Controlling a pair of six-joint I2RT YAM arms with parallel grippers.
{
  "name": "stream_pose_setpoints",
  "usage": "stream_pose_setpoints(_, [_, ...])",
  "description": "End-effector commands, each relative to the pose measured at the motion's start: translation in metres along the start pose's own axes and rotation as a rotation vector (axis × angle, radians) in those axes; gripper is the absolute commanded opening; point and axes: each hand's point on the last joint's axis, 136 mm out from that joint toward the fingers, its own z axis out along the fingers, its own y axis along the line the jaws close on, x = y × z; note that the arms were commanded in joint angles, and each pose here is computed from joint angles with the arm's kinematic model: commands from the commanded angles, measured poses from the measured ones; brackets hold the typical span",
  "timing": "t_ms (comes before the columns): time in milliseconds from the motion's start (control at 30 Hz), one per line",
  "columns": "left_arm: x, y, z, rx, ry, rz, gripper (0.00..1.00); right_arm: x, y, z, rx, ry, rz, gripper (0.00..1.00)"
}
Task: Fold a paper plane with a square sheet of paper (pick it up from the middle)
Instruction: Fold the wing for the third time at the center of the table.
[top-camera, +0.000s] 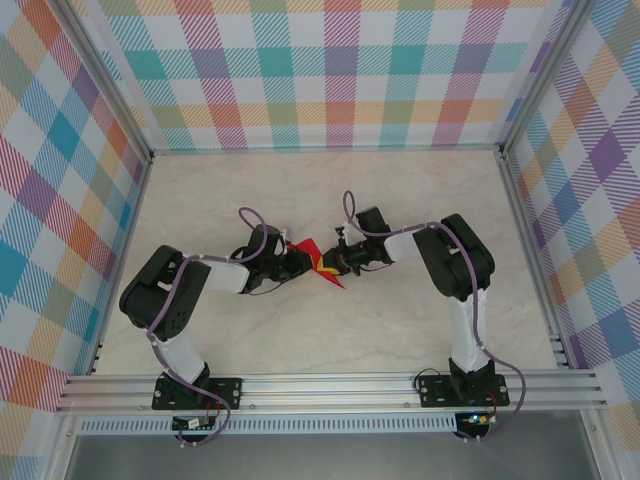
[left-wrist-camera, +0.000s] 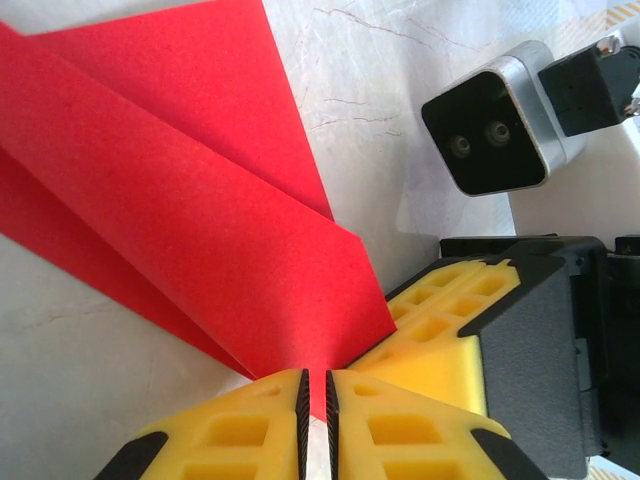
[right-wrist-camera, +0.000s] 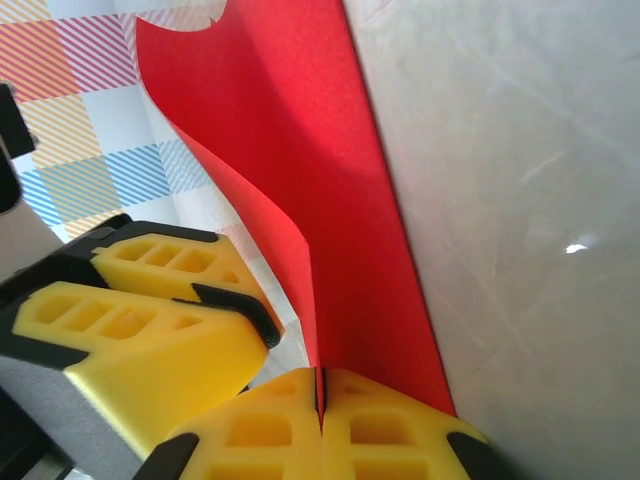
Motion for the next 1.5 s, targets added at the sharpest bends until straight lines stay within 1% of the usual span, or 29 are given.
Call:
stream_pose_setpoints(0, [-0.001, -0.002, 0.005, 0.015, -0.010, 0.035, 0.15, 0.002, -0.014, 0.002, 0.005, 0.008, 0.057, 0.00])
stream_pose_setpoints(233, [-0.004, -0.005, 0.009, 0.035, -0.016, 0.037, 0.15, 0.002, -0.023, 0.003, 0.025, 0.007, 0.088, 0.00])
stream_pose_setpoints(467, [-0.009, -0.012, 0.003, 0.065, -0.057, 0.055, 0.15, 0.004, -0.029, 0.004, 0.046, 0.011, 0.096, 0.00])
stream_pose_setpoints(900, [-0.004, 0.014, 0.015, -0.039, -0.023, 0.003, 0.12, 0.004, -0.035, 0.004, 0.074, 0.009, 0.105, 0.00])
stream_pose_setpoints(1033, [-0.002, 0.018, 0.019, -0.053, -0.010, -0.005, 0.11, 0.004, -0.038, 0.004, 0.085, 0.010, 0.108, 0.00])
stream_pose_setpoints(1267, [0.001, 0.032, 0.021, -0.126, 0.010, -0.036, 0.09, 0.005, -0.043, 0.005, 0.117, 0.011, 0.106, 0.00])
stream_pose_setpoints(1467, [0.007, 0.046, 0.020, -0.197, 0.029, -0.067, 0.08, 0.002, -0.032, 0.000, 0.151, -0.004, 0.052, 0.06])
